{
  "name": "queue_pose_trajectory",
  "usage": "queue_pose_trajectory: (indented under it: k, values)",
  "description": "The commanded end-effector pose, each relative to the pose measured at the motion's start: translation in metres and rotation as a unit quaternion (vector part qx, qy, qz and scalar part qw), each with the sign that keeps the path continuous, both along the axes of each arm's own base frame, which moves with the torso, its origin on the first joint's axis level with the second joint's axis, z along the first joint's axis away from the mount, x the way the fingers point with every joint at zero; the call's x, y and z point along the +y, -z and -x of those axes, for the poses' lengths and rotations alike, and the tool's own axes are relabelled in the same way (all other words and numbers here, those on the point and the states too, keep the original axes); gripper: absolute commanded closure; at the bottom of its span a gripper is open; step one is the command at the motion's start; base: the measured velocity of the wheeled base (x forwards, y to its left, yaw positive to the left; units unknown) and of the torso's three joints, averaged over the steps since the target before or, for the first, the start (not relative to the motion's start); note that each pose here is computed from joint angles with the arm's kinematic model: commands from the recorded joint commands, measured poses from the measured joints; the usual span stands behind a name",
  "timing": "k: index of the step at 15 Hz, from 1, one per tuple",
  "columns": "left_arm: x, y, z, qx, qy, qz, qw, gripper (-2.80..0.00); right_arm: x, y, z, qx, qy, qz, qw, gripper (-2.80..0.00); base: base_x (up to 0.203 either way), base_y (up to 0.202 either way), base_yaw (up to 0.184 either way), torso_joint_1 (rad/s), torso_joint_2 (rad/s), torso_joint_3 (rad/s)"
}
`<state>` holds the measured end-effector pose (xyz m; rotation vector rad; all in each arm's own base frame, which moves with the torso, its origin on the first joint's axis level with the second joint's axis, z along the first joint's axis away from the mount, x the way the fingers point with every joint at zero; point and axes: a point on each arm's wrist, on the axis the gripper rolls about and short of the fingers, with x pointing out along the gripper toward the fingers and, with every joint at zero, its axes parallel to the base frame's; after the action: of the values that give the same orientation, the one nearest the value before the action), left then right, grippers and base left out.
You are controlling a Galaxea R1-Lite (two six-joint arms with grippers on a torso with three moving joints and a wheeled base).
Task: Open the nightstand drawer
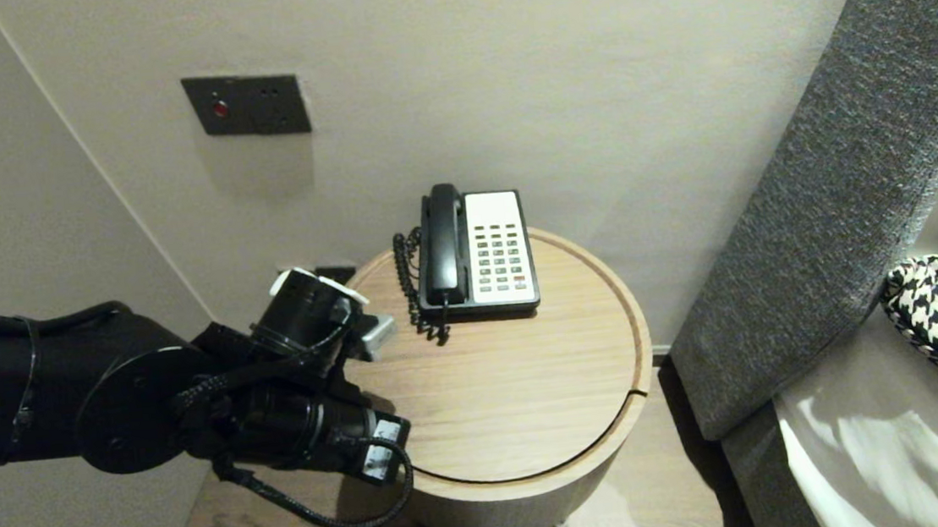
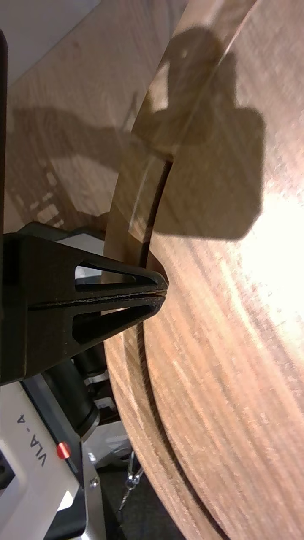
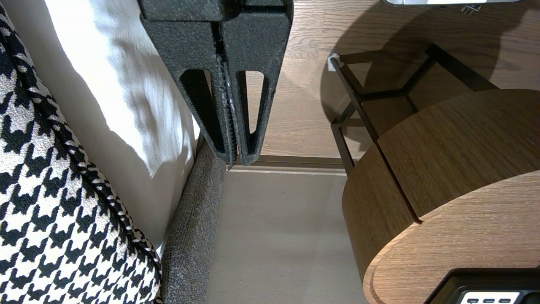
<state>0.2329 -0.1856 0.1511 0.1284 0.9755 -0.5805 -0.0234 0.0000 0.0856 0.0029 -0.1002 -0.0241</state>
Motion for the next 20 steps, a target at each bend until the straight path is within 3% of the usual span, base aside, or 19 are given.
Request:
queue_pose_trajectory:
  k: [1, 9, 15, 20]
  values:
    - [-0.002, -0.003, 0.006, 0.002, -0.001, 0.007, 1.0, 0.0, 0.0, 0.011, -0.003, 0.02, 0.0, 0.0, 1.0, 0.0, 0.0, 0.0, 0.0, 0.0, 0.0, 0.0]
    - [0.001, 0.002, 0.024, 0.018, 0.001, 0.005, 0.9998, 0.0, 0.0, 0.011, -0.003, 0.02, 0.0, 0.0, 1.0, 0.0, 0.0, 0.0, 0.0, 0.0, 0.0, 0.0]
    - [-0.008, -0.008, 0.011, -0.049, -0.014, 0.029, 0.9983, 0.0, 0.0, 0.011, -0.003, 0.02, 0.0, 0.0, 1.0, 0.0, 0.0, 0.0, 0.0, 0.0, 0.0, 0.0]
    - [-0.008, -0.001, 0.012, -0.037, -0.014, 0.02, 0.999, 0.0, 0.0, 0.011, -0.003, 0.019, 0.0, 0.0, 1.0, 0.0, 0.0, 0.0, 0.0, 0.0, 0.0, 0.0]
